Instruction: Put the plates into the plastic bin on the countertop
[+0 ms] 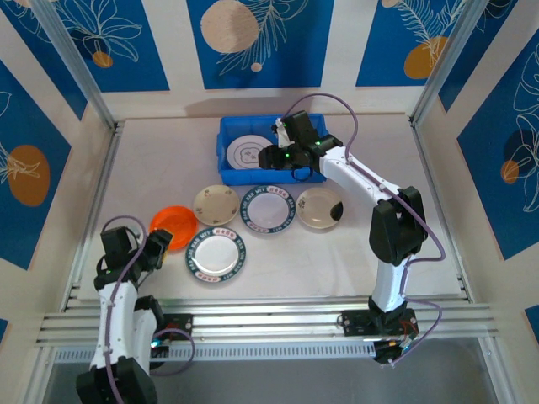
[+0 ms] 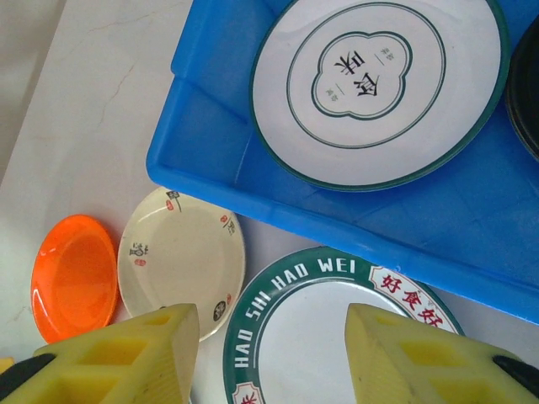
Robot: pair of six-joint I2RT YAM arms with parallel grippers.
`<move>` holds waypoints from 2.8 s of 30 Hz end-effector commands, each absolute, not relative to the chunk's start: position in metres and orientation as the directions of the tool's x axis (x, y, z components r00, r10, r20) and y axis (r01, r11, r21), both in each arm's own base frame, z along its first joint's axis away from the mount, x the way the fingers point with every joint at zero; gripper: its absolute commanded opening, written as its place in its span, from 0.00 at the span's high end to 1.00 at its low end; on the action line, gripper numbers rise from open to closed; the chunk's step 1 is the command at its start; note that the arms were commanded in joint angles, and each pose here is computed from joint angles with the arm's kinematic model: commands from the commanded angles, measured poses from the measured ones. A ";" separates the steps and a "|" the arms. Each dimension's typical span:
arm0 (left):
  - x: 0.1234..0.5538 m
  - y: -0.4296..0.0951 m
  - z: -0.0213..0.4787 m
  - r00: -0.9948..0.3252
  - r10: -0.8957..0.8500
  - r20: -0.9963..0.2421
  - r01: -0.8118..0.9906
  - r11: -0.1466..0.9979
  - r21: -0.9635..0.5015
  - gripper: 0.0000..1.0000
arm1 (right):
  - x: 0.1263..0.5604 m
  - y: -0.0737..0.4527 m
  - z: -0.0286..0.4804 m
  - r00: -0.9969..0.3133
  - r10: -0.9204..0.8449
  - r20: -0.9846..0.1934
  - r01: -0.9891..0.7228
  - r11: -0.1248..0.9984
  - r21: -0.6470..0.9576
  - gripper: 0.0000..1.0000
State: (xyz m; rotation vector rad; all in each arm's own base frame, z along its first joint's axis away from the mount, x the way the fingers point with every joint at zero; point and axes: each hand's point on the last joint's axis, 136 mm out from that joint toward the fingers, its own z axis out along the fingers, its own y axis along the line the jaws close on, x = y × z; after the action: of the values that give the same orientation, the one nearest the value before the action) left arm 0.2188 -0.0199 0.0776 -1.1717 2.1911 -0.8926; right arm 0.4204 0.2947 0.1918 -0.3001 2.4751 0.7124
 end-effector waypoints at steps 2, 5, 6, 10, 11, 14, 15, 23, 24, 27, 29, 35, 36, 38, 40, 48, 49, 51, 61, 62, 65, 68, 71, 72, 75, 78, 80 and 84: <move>0.209 -0.023 0.068 -0.515 -0.856 -0.058 -0.575 0.394 -0.717 0.47 | 0.418 0.298 0.189 -0.837 -0.060 -0.543 -0.349 0.824 0.447 0.50; 0.207 -0.021 0.061 -0.512 -0.858 -0.045 -0.603 0.396 -0.693 0.47 | 0.419 0.298 0.185 -0.842 -0.060 -0.536 -0.343 0.827 0.446 0.51; 0.207 -0.020 0.060 -0.513 -0.857 -0.044 -0.604 0.397 -0.691 0.47 | 0.419 0.298 0.184 -0.843 -0.061 -0.535 -0.342 0.827 0.445 0.51; 0.211 -0.018 0.059 -0.509 -0.859 -0.052 -0.602 0.399 -0.691 0.47 | 0.420 0.298 0.183 -0.846 -0.060 -0.531 -0.339 0.828 0.447 0.51; 0.212 -0.017 0.060 -0.505 -0.861 -0.056 -0.602 0.398 -0.692 0.47 | 0.420 0.297 0.182 -0.846 -0.059 -0.530 -0.337 0.830 0.445 0.51; 0.215 -0.015 0.059 -0.502 -0.862 -0.064 -0.601 0.401 -0.691 0.48 | 0.422 0.296 0.181 -0.848 -0.053 -0.527 -0.331 0.831 0.448 0.52; 0.217 -0.014 0.059 -0.501 -0.863 -0.065 -0.602 0.401 -0.691 0.48 | 0.423 0.295 0.181 -0.849 -0.051 -0.526 -0.326 0.833 0.447 0.52; 0.228 -0.010 0.056 -0.504 -0.861 -0.076 -0.597 0.410 -0.689 0.52 | 0.427 0.291 0.176 -0.855 -0.044 -0.516 -0.312 0.839 0.445 0.53; 0.229 -0.009 0.054 -0.504 -0.860 -0.076 -0.598 0.412 -0.687 0.52 | 0.427 0.291 0.175 -0.857 -0.043 -0.514 -0.309 0.840 0.445 0.54; 0.231 -0.008 0.051 -0.504 -0.861 -0.073 -0.603 0.411 -0.684 0.53 | 0.429 0.289 0.174 -0.860 -0.038 -0.509 -0.302 0.843 0.446 0.54; 0.234 -0.007 0.051 -0.504 -0.860 -0.079 -0.598 0.413 -0.687 0.53 | 0.429 0.289 0.174 -0.859 -0.037 -0.510 -0.301 0.843 0.446 0.54; 0.238 -0.002 0.047 -0.496 -0.864 -0.093 -0.603 0.419 -0.678 0.56 | 0.432 0.288 0.169 -0.867 -0.035 -0.498 -0.292 0.844 0.450 0.56; 0.239 -0.002 0.047 -0.493 -0.865 -0.094 -0.605 0.419 -0.677 0.56 | 0.433 0.287 0.168 -0.868 -0.033 -0.496 -0.289 0.845 0.450 0.56; 0.240 -0.002 0.045 -0.497 -0.864 -0.086 -0.607 0.416 -0.677 0.57 | 0.434 0.288 0.166 -0.871 -0.034 -0.490 -0.285 0.846 0.450 0.56; 0.241 -0.001 0.043 -0.498 -0.863 -0.086 -0.608 0.418 -0.675 0.57 | 0.435 0.287 0.166 -0.872 -0.032 -0.489 -0.284 0.846 0.451 0.56; 0.245 0.002 0.037 -0.494 -0.865 -0.087 -0.620 0.421 -0.662 0.60 | 0.440 0.285 0.161 -0.878 -0.022 -0.478 -0.270 0.848 0.457 0.58; 0.245 0.003 0.037 -0.491 -0.866 -0.090 -0.621 0.421 -0.661 0.60 | 0.439 0.285 0.160 -0.879 -0.023 -0.476 -0.269 0.848 0.456 0.58; 0.247 0.004 0.034 -0.487 -0.869 -0.089 -0.625 0.418 -0.660 0.62 | 0.440 0.284 0.160 -0.880 -0.020 -0.474 -0.265 0.849 0.457 0.59; 0.252 0.009 0.025 -0.473 -0.876 -0.091 -0.640 0.412 -0.648 0.71 | 0.439 0.284 0.158 -0.883 -0.021 -0.470 -0.262 0.852 0.454 0.61; 0.253 0.010 0.025 -0.470 -0.878 -0.092 -0.641 0.411 -0.648 0.72 | 0.439 0.284 0.158 -0.884 -0.021 -0.468 -0.261 0.851 0.455 0.61; 0.254 0.012 0.025 -0.458 -0.883 -0.103 -0.644 0.410 -0.646 0.76 | 0.438 0.285 0.159 -0.883 -0.022 -0.469 -0.263 0.850 0.457 0.61; 0.257 0.015 0.026 -0.447 -0.887 -0.113 -0.645 0.407 -0.647 0.77 | 0.436 0.288 0.160 -0.882 -0.030 -0.470 -0.271 0.849 0.454 0.61; 0.260 0.018 0.027 -0.440 -0.889 -0.127 -0.642 0.410 -0.648 0.79 | 0.434 0.289 0.161 -0.881 -0.035 -0.471 -0.275 0.849 0.451 0.61; 0.261 0.019 0.027 -0.437 -0.890 -0.133 -0.640 0.411 -0.649 0.81 | 0.433 0.290 0.160 -0.882 -0.037 -0.471 -0.276 0.849 0.450 0.61; 0.264 0.023 0.030 -0.423 -0.893 -0.154 -0.638 0.413 -0.650 0.90 | 0.432 0.291 0.162 -0.880 -0.039 -0.474 -0.279 0.849 0.449 0.61; 0.264 0.025 0.035 -0.415 -0.893 -0.176 -0.631 0.422 -0.651 0.98 | 0.430 0.293 0.164 -0.878 -0.043 -0.477 -0.286 0.846 0.450 0.62; 0.264 0.028 0.042 -0.403 -0.893 -0.199 -0.627 0.428 -0.651 1.00 | 0.429 0.296 0.166 -0.875 -0.049 -0.481 -0.295 0.842 0.451 0.62; 0.263 0.036 0.066 -0.381 -0.885 -0.268 -0.607 0.459 -0.649 1.00 | 0.429 0.301 0.174 -0.868 -0.053 -0.494 -0.312 0.832 0.459 0.62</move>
State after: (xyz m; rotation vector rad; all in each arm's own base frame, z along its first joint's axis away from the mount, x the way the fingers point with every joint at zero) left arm 0.2596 0.0241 0.0441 -1.2671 2.1604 -0.6727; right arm 0.4286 0.2907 0.1520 -0.2425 2.5803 0.6947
